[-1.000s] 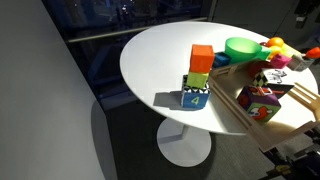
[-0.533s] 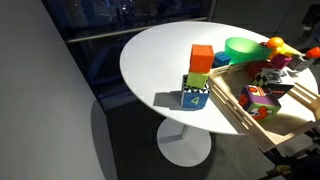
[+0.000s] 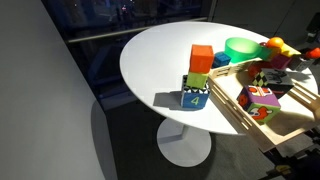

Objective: Remove the green bowl from the blue block and put it on the table, remove the orange fruit on the gray block top and put it in the green bowl

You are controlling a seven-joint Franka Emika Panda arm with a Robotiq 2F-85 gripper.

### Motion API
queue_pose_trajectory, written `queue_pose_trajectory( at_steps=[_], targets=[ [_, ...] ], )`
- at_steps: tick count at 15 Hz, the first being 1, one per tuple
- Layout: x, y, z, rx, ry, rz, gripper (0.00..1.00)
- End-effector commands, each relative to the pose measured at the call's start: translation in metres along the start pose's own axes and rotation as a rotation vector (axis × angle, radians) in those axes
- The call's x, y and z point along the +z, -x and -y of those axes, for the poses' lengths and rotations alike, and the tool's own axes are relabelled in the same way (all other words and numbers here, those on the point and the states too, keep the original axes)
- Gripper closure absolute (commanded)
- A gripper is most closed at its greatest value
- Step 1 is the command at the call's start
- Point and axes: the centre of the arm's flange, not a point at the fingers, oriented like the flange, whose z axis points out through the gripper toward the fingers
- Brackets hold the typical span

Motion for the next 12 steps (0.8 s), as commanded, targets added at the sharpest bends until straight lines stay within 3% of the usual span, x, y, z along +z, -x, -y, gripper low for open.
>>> queue_pose_trajectory(
  at_steps=[1, 12],
  targets=[
    [0.001, 0.0, 0.0, 0.0, 0.0, 0.0, 0.0],
    [0.011, -0.001, -0.003, -0.008, 0.016, -0.021, 0.0]
  ],
)
